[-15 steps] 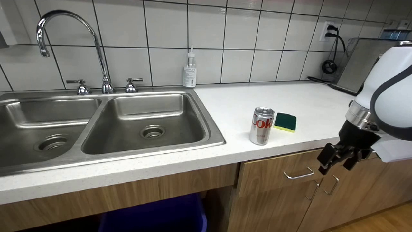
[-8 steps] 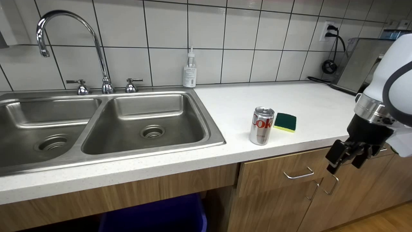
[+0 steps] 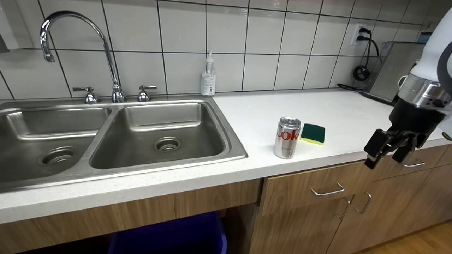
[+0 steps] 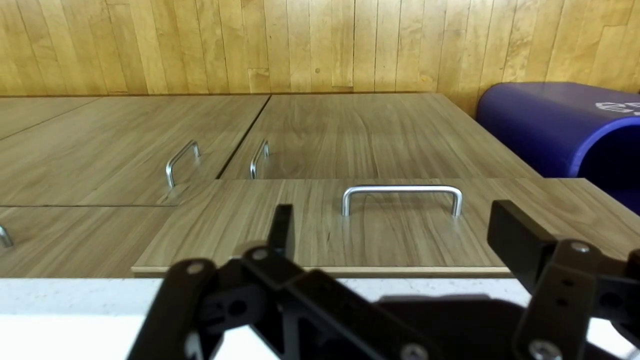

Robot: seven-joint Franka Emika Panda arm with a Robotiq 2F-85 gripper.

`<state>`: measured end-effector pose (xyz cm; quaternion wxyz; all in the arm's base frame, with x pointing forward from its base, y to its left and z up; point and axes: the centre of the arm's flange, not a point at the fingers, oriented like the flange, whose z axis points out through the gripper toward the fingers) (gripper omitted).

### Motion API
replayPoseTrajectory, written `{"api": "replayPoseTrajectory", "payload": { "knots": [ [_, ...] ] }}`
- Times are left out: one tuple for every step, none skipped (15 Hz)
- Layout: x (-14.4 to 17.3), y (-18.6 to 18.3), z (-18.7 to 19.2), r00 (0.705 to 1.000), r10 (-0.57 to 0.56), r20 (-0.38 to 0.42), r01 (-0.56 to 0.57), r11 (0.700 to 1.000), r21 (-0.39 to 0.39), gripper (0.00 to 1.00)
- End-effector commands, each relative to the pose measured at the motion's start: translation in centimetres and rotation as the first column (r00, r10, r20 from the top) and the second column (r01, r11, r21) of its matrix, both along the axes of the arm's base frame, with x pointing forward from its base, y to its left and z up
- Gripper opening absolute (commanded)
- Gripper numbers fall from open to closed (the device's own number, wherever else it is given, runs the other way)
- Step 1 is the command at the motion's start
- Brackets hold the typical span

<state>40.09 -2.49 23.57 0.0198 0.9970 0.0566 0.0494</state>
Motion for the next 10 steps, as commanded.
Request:
{"api": "replayPoseTrajectory", "payload": {
  "knots": [
    [-0.5,0.3,3.3,1.0,-0.015,0.014,0.015,1.0,-0.011,1.0],
    [-0.4,0.3,3.6,1.0,-0.016,0.021,0.016,1.0,-0.012,1.0],
    [-0.4,0.3,4.0,0.999,-0.017,0.028,0.017,1.0,-0.013,1.0],
    [-0.4,0.3,4.3,0.999,-0.018,0.032,0.019,1.0,-0.013,1.0],
    [-0.4,0.3,4.5,0.999,-0.02,0.03,0.021,1.0,-0.014,1.0],
    [-0.4,0.3,4.6,0.999,-0.018,0.03,0.019,1.0,-0.015,1.0],
    [0.2,-0.1,3.3,0.999,-0.008,0.037,0.008,1.0,-0.007,1.0],
    [0.2,-0.1,3.5,0.999,-0.008,0.038,0.008,1.0,-0.007,1.0],
    [0.2,-0.1,3.6,0.999,-0.008,0.039,0.008,1.0,-0.007,1.0],
    [0.2,-0.1,3.6,0.999,-0.008,0.039,0.008,1.0,-0.008,1.0]
  ]
}}
